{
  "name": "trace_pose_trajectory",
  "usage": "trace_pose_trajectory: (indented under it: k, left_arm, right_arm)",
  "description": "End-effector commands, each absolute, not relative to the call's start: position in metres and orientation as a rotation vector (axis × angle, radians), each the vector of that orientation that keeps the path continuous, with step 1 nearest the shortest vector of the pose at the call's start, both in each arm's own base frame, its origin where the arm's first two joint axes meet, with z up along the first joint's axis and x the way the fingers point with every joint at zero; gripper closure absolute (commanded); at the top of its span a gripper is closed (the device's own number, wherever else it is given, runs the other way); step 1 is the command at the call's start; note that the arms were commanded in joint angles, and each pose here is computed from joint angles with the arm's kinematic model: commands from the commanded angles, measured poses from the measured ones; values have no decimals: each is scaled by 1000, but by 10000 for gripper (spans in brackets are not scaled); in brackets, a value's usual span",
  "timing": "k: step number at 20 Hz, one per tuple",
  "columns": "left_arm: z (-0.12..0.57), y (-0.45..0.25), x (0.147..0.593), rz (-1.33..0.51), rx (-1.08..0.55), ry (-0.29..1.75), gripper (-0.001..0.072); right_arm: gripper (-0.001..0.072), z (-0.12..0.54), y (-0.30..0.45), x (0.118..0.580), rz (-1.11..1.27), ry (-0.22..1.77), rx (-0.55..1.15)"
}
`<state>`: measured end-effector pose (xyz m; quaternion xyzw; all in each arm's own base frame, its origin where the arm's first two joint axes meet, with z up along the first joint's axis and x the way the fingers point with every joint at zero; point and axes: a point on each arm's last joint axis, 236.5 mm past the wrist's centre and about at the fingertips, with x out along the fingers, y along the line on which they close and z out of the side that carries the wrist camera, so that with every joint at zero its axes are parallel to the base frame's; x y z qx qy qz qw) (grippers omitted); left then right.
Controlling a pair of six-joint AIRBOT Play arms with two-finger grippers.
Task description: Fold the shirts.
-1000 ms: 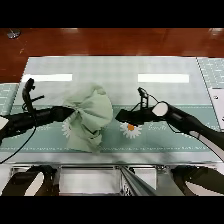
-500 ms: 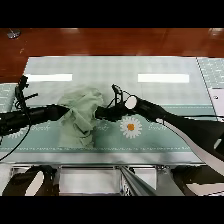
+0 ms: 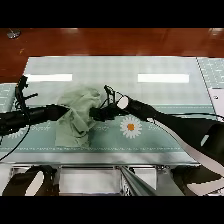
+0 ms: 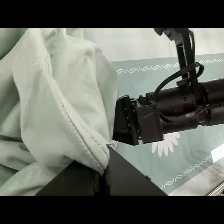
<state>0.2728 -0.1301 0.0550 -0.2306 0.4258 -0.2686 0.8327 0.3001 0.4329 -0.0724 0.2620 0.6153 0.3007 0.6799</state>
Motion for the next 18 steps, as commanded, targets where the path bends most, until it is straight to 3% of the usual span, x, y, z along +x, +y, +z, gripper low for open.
trace_pose_trajectory:
  k: [1,4,6,8,11,15,18]
  left_arm:
    - [78,-134,282,-589,-514,842,687]
    - [189,-136,318,-641,-515,546,687]
    - [287,-129,328,-639,-460,310,687]
    - [373,-129,312,-661,-374,125,687]
    - [439,-147,267,-752,-289,26,687]
    - [445,-167,224,-843,-264,75,687]
    - [432,-179,197,-901,-239,146,687]
  right_arm:
    - [687,-25,419,321,769,1276,449]
    - [687,105,362,386,731,993,341]
    - [688,210,318,403,707,786,286]
    - [687,302,275,377,700,633,164]
    - [687,365,218,310,649,545,16]
    - [687,393,169,233,633,504,-35]
    - [687,397,150,203,624,501,-46]
